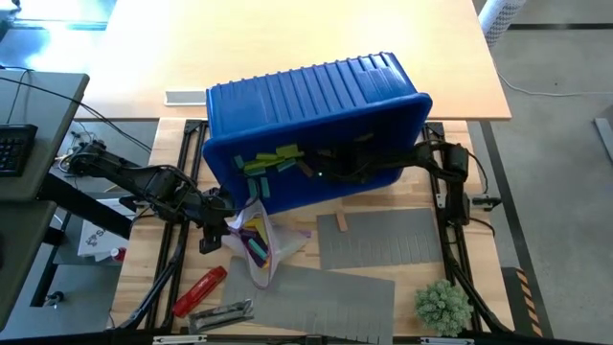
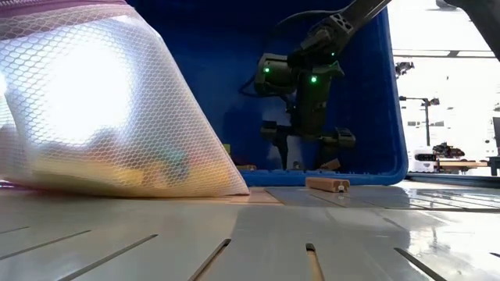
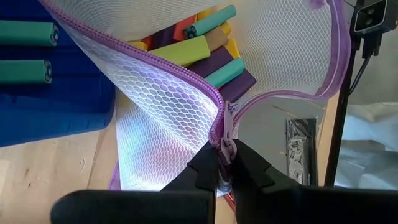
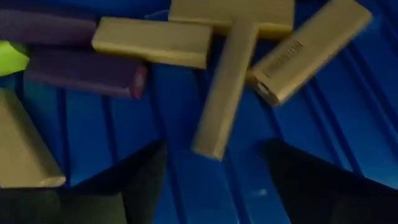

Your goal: Sort blocks

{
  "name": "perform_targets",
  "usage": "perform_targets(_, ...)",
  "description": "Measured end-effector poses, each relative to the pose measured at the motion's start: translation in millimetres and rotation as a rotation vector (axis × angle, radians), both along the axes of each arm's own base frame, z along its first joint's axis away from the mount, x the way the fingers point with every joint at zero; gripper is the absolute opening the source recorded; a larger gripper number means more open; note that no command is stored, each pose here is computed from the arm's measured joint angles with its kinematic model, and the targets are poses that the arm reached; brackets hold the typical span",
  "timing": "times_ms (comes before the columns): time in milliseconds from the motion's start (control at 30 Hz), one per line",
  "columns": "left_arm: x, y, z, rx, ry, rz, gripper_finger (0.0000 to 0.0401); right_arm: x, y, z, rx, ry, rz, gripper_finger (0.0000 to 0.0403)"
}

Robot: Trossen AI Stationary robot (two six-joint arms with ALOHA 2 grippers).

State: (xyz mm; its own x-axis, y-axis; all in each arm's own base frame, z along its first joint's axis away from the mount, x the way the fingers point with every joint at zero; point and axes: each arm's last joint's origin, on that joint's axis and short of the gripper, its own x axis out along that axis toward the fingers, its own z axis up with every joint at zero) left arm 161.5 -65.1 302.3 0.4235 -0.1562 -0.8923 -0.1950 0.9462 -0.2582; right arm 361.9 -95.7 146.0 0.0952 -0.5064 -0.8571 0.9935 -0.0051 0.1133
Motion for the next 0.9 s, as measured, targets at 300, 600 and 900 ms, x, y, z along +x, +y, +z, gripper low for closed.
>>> perform_targets(300, 0, 0, 0, 0.000, 0.000, -0.003, 0.0000, 4, -17, -1, -0.038, -0.031, 0.026, 0.0257)
perform_targets(600, 0, 0, 0, -0.006, 0.002, 0.011, 0.0000, 0, -30, -12, 0.003, 0.033, 0.056, 0.0163)
perform_targets(900, 0, 0, 0, 0.001, -0.002, 0.016, 0.0000, -2, -24, -5, 0.025, 0.056, 0.124, 0.0044)
